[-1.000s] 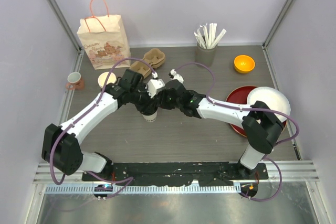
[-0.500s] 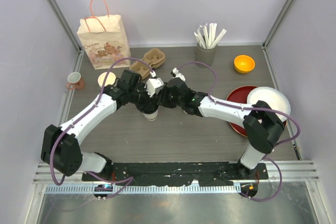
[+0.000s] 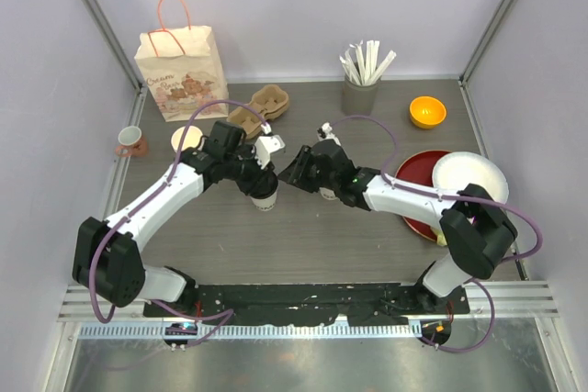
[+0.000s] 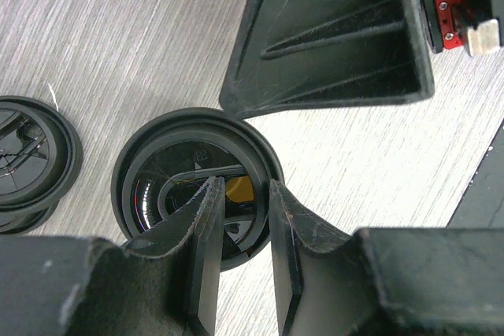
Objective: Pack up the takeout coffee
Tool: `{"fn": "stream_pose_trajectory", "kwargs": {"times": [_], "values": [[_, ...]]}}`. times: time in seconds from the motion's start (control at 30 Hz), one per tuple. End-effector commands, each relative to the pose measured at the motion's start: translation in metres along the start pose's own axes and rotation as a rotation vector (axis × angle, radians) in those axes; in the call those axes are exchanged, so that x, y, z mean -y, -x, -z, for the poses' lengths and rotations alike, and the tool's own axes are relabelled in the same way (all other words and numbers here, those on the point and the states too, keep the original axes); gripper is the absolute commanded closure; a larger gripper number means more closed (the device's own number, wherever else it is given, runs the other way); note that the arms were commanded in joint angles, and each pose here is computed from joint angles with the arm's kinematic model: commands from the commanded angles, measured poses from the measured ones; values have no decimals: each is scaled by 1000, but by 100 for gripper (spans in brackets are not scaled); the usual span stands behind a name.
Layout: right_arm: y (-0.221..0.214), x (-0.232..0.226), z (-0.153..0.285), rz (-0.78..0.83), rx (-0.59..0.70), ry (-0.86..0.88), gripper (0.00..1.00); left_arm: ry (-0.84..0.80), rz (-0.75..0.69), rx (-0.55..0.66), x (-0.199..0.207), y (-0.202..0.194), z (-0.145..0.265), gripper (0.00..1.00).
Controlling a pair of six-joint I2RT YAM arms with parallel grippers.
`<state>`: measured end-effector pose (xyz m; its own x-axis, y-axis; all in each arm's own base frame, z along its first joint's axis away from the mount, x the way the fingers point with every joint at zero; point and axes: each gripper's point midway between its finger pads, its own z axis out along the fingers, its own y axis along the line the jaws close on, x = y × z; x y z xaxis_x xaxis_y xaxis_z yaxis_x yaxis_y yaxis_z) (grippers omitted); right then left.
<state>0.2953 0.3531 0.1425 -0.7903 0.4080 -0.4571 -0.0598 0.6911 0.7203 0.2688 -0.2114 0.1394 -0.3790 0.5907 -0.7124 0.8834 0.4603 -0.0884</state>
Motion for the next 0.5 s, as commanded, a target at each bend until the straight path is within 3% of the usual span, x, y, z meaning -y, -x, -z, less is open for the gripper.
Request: {"fn": "stream_pose_trajectory", "kwargs": {"times": [0.0, 0.47], "values": [[2, -22, 8, -110, -26, 154, 60, -27, 79, -107, 5, -31, -7, 69], [-17, -17, -15, -156, -138, 200, 66, -38, 86, -95, 3, -24, -10, 69]]}}
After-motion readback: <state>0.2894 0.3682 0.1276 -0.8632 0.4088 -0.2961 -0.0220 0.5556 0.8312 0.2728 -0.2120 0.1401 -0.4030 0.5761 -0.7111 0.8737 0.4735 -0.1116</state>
